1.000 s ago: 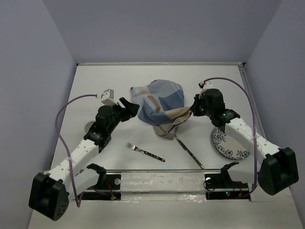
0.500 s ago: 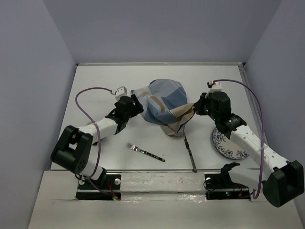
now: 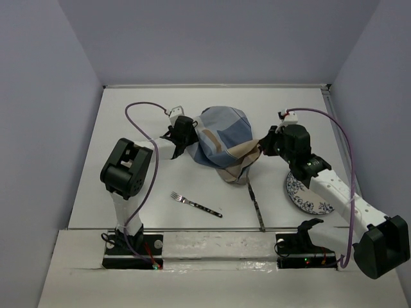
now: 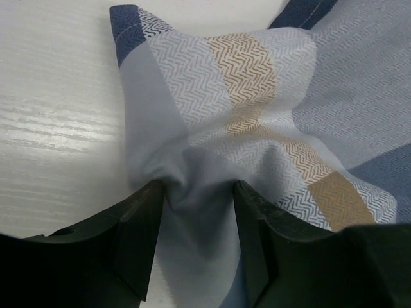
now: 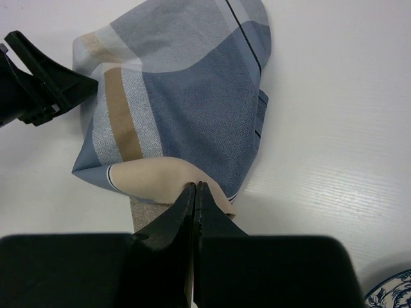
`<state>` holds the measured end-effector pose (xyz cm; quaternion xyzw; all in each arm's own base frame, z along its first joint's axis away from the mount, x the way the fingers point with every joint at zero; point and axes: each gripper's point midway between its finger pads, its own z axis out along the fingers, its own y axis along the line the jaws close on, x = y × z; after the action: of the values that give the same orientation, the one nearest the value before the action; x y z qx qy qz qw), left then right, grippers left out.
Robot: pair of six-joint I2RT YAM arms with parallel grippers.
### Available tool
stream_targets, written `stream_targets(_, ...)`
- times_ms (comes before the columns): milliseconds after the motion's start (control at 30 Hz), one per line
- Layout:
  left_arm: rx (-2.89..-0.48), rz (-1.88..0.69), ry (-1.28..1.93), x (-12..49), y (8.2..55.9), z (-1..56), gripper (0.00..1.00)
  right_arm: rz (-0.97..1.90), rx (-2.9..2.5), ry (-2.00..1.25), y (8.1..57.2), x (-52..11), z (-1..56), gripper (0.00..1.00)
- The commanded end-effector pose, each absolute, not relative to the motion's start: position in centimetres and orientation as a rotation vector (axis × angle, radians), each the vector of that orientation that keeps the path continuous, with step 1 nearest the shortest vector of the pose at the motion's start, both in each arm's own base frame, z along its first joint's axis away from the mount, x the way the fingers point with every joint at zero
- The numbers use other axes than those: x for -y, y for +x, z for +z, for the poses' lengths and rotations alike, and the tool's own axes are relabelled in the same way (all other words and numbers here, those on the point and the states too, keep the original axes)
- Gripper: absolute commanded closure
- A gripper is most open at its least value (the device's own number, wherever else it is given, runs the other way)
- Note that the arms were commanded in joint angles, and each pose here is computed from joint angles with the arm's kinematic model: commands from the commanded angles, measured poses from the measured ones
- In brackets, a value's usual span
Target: Set the dinner table for one person
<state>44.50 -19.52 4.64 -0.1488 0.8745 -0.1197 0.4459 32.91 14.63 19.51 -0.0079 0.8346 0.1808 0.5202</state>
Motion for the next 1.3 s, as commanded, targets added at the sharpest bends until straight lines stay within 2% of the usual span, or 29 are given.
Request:
stream_targets(0, -2.117, -0.259, -0.382, 18.5, 46.4, 6.3, 0.47, 0.438, -1.909, 0.008, 34.3, -14.8, 22.3, 1.0)
stream_targets(33, -2.114, -0.259, -0.377, 18.5, 46.6, 6.4, 0.63, 0.437, -1.904, 0.01, 34.6, -14.9, 22.6, 1.0)
stream_targets(67, -2.107, -0.245, -0.37, 18.3, 46.9, 6.5, 0.94, 0.423, -1.898, 0.02, 35.4, -15.0, 22.8, 1.0)
stream_targets(100, -2.098, -0.239, -0.369, 18.3, 47.3, 6.9, 1.0, 0.417, -1.894, 0.025, 36.0, -15.0, 22.9, 1.0)
stream_targets(333, -2.112, -0.226, -0.376, 16.6, 46.7, 6.3, 0.99, 0.416, -1.869, 0.027, 38.7, -16.1, 24.3, 1.0)
stream_targets(367, -2.097, -0.239, -0.377, 16.4, 46.5, 7.1, 0.75, 0.417, -1.864, 0.021, 38.7, -16.1, 24.3, 1.0)
stream_targets(433, -2.104, -0.25, -0.374, 16.1, 45.7, 7.2, 0.51, 0.407, -1.859, 0.023, 38.8, -16.0, 24.3, 1.0)
stream_targets(467, -2.103, -0.26, -0.37, 16.2, 45.6, 7.2, 0.34, 0.404, -1.859, 0.019, 38.8, -15.9, 24.3, 1.0)
stream_targets(533, -2.128, -0.283, -0.357, 16.4, 44.9, 6.6, 0.28, 0.41, -1.863, 0.013, 38.7, -16.1, 24.2, 1.0)
stream_targets(767, -2.15, -0.252, -0.38, 15.5, 44.5, 5.2, 0.3, 0.404, -1.858, 0.008, 38.6, -15.9, 24.3, 1.0)
stream_targets(833, -2.16, -0.25, -0.375, 15.7, 45.1, 5.0, 0.39, 0.421, -1.848, -0.001, 38.5, -16.2, 24.8, 1.0)
stream_targets(933, -2.137, -0.269, -0.375, 16.7, 47.2, 5.6, 0.6, 0.42, -1.83, -0.004, 39.0, -16.4, 25.5, 1.0)
stream_targets(967, -2.14, -0.263, -0.386, 16.5, 47.6, 5.3, 0.88, 0.404, -1.811, -0.004, 39.4, -16.2, 26.1, 1.0)
stream_targets(1000, -2.128, -0.271, -0.394, 16.4, 48.1, 5.7, 1.0, 0.39, -1.797, -0.006, 39.8, -16.1, 26.4, 1.0)
stream_targets(1100, -2.012, -0.371, -0.457, 15.0, 50.8, 11.0, 1.0, 0.328, -1.745, -0.019, 42.5, -15.2, 27.3, 1.0)
stream_targets(1133, -1.917, -0.427, -0.446, 15.1, 51.9, 16.0, 1.0, 0.332, -1.711, -0.022, 44.6, -15.4, 28.6, 1.0)
stream_targets(1167, -1.884, -0.424, -0.443, 14.6, 52.2, 18.3, 1.0, 0.319, -1.689, -0.04, 45.9, -14.9, 29.9, 1.0)
stream_targets(1200, -1.845, -0.42, -0.438, 14.0, 52.7, 21.0, 1.0, 0.321, -1.588, -0.049, 47.2, -15.3, 34.9, 1.0)
stream_targets(1267, -1.703, -0.449, -0.404, 13.6, 53.5, 29.9, 1.0, 0.278, -1.517, -0.079, 48.8, -15.0, 38.9, 1.0)
